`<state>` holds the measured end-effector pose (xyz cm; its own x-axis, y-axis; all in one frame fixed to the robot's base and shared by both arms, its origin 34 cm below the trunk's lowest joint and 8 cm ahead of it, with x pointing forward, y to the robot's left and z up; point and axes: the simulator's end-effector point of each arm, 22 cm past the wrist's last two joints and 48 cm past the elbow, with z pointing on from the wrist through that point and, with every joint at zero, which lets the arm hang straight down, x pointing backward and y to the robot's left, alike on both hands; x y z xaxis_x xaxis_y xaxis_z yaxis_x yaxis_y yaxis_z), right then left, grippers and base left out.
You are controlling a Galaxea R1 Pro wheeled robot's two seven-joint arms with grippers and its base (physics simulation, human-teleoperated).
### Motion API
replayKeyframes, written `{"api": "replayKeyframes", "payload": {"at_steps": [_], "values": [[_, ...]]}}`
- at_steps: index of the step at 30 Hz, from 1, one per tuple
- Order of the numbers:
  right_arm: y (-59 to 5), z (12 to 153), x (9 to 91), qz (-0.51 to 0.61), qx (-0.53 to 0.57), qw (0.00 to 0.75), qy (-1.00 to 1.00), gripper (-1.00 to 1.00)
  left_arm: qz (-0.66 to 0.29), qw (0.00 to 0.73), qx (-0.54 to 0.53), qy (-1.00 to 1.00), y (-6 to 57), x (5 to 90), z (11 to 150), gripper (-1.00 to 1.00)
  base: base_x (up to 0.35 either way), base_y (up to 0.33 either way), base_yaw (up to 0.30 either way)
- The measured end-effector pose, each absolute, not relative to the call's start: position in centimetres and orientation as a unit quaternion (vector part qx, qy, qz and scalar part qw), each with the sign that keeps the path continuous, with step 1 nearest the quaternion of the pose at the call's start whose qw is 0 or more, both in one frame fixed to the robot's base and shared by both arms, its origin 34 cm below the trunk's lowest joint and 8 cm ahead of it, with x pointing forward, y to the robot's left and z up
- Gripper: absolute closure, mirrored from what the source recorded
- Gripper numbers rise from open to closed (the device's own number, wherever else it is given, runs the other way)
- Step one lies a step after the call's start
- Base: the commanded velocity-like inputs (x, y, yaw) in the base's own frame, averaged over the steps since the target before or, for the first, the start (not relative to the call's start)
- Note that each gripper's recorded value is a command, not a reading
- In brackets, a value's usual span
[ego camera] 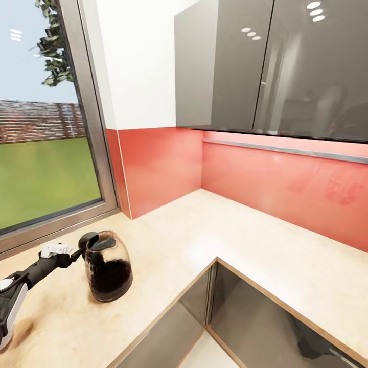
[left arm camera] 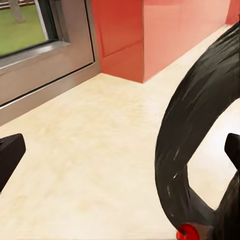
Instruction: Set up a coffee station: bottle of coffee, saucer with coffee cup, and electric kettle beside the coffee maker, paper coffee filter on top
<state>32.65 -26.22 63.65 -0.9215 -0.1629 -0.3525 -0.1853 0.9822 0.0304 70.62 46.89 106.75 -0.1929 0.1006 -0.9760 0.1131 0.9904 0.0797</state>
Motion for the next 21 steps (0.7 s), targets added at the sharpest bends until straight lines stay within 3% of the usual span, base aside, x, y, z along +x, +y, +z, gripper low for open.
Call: {"api": "replayKeyframes", "payload": {"at_steps": [21], "values": [[-26.19, 63.64, 32.65, 0.032, -0.089, 0.177, 0.98, -1.0, -0.006, 0.63, 0.07, 0.773, 46.73, 70.65, 106.61, -1.0, 0.049, -0.004, 0.0]]}}
